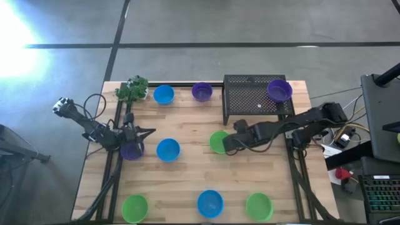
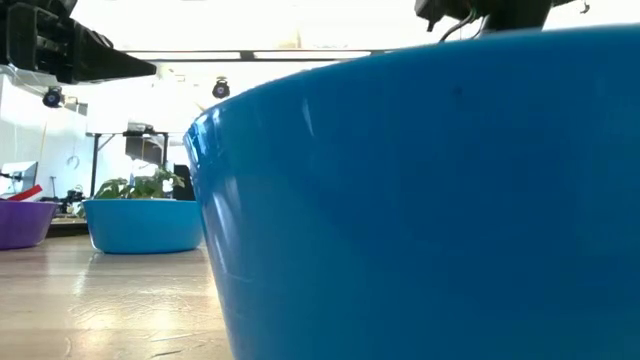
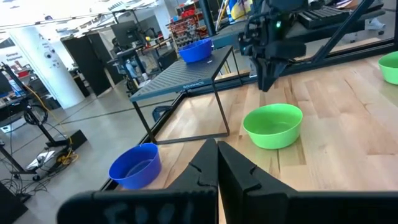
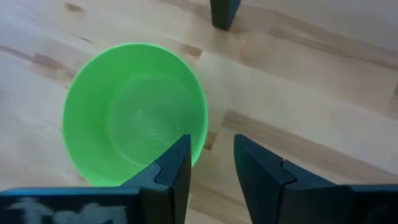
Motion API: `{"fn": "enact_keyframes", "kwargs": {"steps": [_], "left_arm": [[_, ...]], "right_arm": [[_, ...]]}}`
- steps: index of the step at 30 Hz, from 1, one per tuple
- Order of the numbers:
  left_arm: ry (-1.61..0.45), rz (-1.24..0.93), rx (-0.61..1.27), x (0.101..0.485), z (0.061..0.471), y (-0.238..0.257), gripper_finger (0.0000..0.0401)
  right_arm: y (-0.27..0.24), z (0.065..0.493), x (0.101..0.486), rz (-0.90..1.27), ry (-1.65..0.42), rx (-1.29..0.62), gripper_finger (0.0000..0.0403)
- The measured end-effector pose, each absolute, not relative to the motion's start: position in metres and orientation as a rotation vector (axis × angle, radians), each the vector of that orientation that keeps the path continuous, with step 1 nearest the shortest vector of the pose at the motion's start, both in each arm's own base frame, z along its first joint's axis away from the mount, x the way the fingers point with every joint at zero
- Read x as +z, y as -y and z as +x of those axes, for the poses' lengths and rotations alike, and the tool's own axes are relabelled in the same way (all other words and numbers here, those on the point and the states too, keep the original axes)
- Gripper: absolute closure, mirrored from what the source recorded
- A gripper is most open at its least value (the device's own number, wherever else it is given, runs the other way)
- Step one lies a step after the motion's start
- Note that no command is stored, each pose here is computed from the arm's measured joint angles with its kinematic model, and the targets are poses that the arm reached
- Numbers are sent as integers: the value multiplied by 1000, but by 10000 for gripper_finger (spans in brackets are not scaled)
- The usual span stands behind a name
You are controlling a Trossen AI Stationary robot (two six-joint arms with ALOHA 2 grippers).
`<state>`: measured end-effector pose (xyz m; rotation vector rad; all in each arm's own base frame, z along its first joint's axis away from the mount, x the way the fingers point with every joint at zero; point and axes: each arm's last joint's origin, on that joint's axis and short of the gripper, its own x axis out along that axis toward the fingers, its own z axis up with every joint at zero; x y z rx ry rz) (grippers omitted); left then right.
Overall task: Pick & Place Mini bowls
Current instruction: Put the top green bowl on the shelf
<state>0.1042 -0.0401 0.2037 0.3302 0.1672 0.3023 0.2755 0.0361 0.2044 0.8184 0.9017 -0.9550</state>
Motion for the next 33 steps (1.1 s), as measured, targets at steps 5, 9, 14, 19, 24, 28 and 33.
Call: {"fn": "enact_keyframes", "kwargs": {"steps": [5,9,14,19,24,28,33], "left_arm": [[-168,331,299,204,104,40,401],[-167,330,295,204,104,40,401],[-167,331,295,204,104,40,401],[-168,331,295,204,104,40,401],[-168,331,295,204,104,40,401],[-168,331,295,204,104,40,401],[-168,331,295,204,104,40,401]], "right_arm": [[-34,283,192,816,-944,-946,294],[-33,287,182,822,-990,-957,292],[-30,292,170,802,-1022,-968,293],[-28,298,165,812,-1035,-928,298],[-27,301,155,803,-1058,-934,304],[-26,302,152,769,-1086,-911,317],[-26,302,155,766,-1076,-894,378]]}}
